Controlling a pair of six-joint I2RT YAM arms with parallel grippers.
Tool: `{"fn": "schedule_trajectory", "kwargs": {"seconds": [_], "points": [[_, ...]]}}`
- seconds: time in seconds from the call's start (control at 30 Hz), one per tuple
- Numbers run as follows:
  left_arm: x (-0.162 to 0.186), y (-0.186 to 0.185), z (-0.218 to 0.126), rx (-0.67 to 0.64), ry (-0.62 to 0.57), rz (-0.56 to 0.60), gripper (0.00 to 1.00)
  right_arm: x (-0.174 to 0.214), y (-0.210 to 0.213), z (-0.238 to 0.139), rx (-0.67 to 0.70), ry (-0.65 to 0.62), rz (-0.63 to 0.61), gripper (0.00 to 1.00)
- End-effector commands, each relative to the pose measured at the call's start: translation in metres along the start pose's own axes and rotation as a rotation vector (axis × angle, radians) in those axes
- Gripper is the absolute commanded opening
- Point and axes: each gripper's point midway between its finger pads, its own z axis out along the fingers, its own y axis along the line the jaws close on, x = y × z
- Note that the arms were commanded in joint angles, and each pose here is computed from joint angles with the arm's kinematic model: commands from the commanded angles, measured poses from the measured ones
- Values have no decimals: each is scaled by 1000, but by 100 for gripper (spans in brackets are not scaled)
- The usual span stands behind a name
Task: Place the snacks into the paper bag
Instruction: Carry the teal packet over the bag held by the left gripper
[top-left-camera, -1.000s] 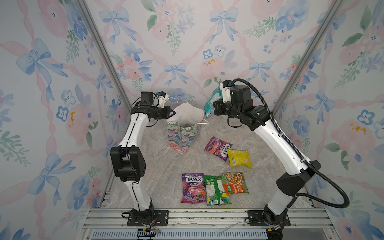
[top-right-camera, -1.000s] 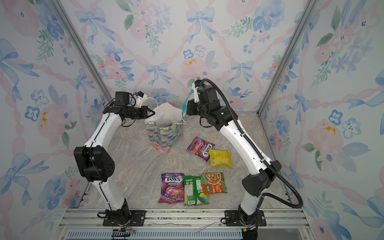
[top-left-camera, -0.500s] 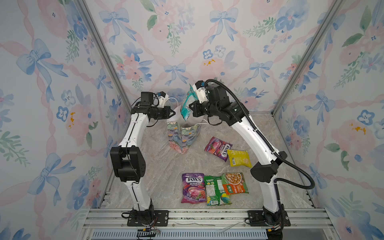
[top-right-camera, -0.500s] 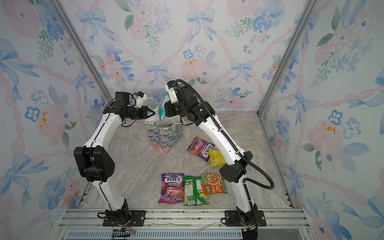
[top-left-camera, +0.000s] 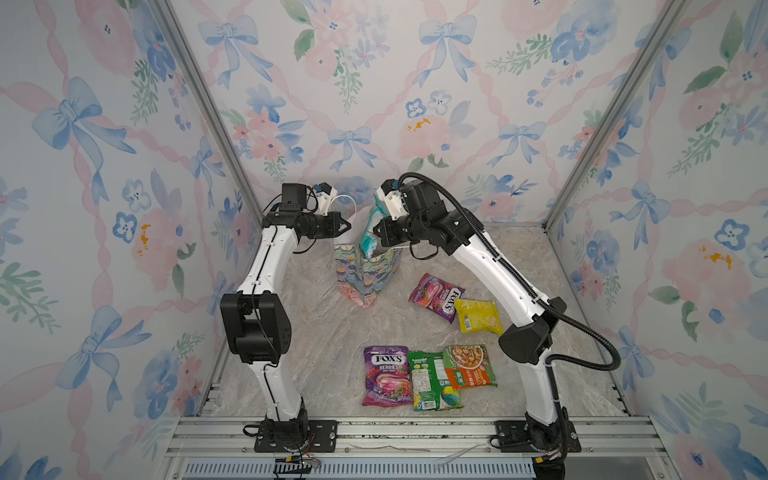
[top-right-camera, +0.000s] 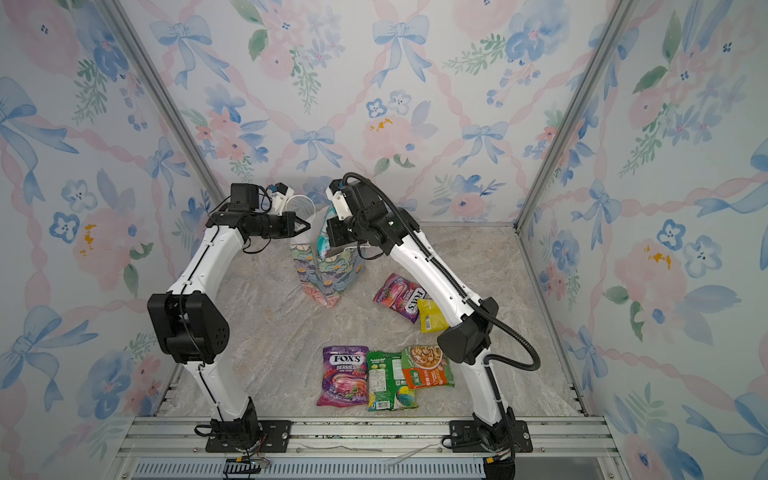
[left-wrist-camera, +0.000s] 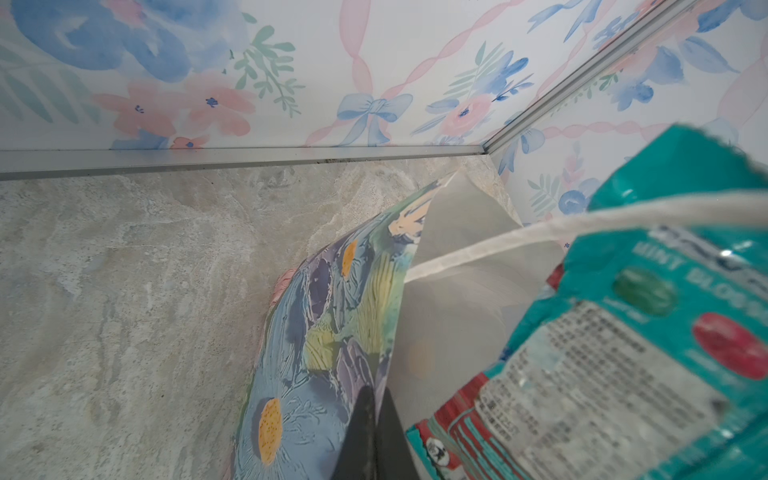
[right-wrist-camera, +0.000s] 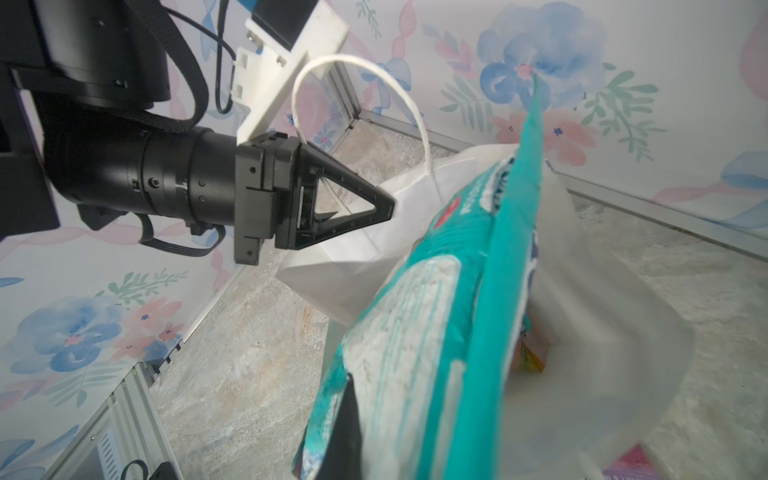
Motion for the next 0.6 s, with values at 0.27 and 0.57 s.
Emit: {"fn": "schedule_trajectory", "kwargs": {"seconds": [0.27,0.57], "points": [[-2,-10,-13,17,-10,13,0,-14,1,15,-101,-42,72,0],[-2,-11,-13,16,-11,15,0,-36,-17,9,-110,-89,101,0]]}}
